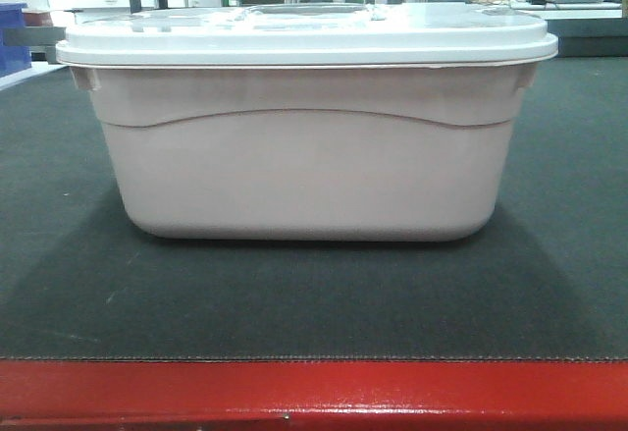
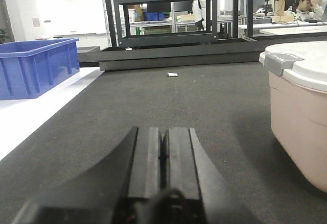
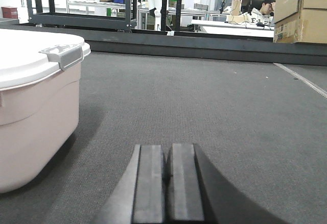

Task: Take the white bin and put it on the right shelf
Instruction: 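Reach both grippers toward the side handles of the pink bin's lid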

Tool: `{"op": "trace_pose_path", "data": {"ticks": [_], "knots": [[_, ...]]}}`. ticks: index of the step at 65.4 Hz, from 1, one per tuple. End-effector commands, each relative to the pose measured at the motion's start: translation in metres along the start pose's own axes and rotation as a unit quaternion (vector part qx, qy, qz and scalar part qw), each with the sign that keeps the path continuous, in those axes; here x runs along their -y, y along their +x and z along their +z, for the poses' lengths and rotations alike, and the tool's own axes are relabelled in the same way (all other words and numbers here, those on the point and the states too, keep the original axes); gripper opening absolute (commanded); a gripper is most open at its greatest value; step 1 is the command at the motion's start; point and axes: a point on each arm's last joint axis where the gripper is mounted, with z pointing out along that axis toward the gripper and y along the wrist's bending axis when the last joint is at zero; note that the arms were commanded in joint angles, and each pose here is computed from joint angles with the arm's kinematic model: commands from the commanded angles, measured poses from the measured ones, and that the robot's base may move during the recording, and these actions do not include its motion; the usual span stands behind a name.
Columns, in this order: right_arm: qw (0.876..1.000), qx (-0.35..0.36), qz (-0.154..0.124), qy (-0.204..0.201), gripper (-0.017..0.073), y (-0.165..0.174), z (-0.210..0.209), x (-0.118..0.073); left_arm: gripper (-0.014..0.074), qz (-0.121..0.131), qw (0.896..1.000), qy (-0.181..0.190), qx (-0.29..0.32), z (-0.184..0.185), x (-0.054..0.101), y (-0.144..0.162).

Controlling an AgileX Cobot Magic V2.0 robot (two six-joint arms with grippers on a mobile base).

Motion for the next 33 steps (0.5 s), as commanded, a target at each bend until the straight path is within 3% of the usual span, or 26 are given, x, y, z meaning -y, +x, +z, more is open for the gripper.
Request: {"op": "trace_pose_path", "data": {"ticks": [1, 33], "knots": [[0.999, 0.051, -0.006, -0.003, 0.0069, -0.0099, -0.0011, -0.0005, -0.0118, -0.002, 0.999, -0.008, 0.031, 0.0001, -0.0009, -0.0008], [0.999, 0.054, -0.005, -0.003, 0.0069, -0.0104, -0.0012, -0.0005, -0.0118, -0.002, 0.999, -0.008, 0.031, 0.0001, -0.0009, -0.0008]]}}
